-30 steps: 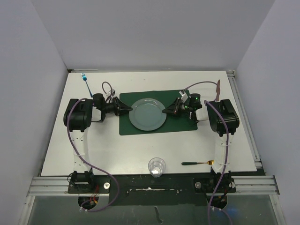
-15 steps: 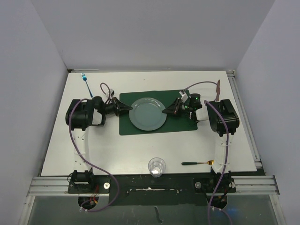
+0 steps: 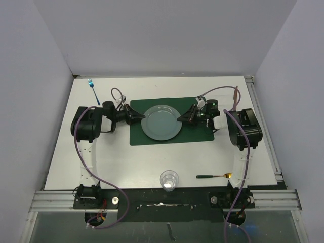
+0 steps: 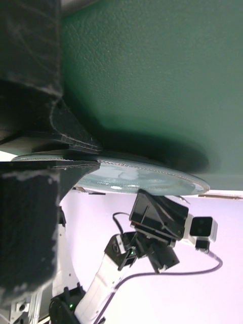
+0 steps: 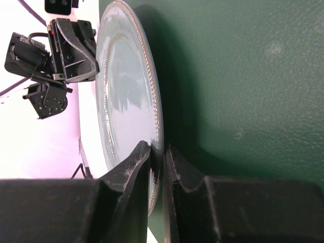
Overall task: Set the dinner table for one person
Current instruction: Adjust the plate on the napkin.
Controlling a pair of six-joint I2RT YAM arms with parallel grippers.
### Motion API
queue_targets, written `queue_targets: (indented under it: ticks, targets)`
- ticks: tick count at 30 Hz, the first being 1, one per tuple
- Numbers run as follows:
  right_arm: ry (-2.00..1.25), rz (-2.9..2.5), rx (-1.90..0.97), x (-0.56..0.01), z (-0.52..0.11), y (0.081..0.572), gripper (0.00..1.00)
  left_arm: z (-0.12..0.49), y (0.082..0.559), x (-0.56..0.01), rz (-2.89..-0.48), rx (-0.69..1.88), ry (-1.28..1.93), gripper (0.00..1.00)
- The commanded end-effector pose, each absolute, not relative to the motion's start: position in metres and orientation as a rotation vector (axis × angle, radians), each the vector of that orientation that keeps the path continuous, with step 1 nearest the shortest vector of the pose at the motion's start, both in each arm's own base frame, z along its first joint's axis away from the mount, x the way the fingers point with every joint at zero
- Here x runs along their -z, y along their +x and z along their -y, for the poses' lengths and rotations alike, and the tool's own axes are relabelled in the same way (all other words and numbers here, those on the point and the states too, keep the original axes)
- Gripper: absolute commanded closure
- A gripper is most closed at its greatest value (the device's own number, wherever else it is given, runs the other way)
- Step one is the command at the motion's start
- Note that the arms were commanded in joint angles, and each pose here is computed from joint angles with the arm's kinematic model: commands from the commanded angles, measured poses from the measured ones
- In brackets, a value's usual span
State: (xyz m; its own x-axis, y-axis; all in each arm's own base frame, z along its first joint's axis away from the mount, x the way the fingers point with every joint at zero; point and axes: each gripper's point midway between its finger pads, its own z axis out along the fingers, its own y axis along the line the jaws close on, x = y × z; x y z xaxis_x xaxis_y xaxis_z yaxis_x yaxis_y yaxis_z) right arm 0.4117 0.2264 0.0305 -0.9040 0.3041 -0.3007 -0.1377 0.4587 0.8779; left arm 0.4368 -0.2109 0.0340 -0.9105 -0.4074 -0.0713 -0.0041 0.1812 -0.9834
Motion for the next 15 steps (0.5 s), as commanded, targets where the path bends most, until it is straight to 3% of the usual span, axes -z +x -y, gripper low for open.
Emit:
queue_targets:
  ticks: [1,15]
  targets:
    - [-0.058,-2.170,-1.418,-0.083,-0.244,0.413,1.00,0.249,0.432,-0.084,-2.137,1.804,-0.150,1.00]
    - [-0.072,-2.162,-1.395,-0.090,-0.241,0.411,1.00,0.272,0.433,-0.093,-2.170,1.770,-0.077,1.00]
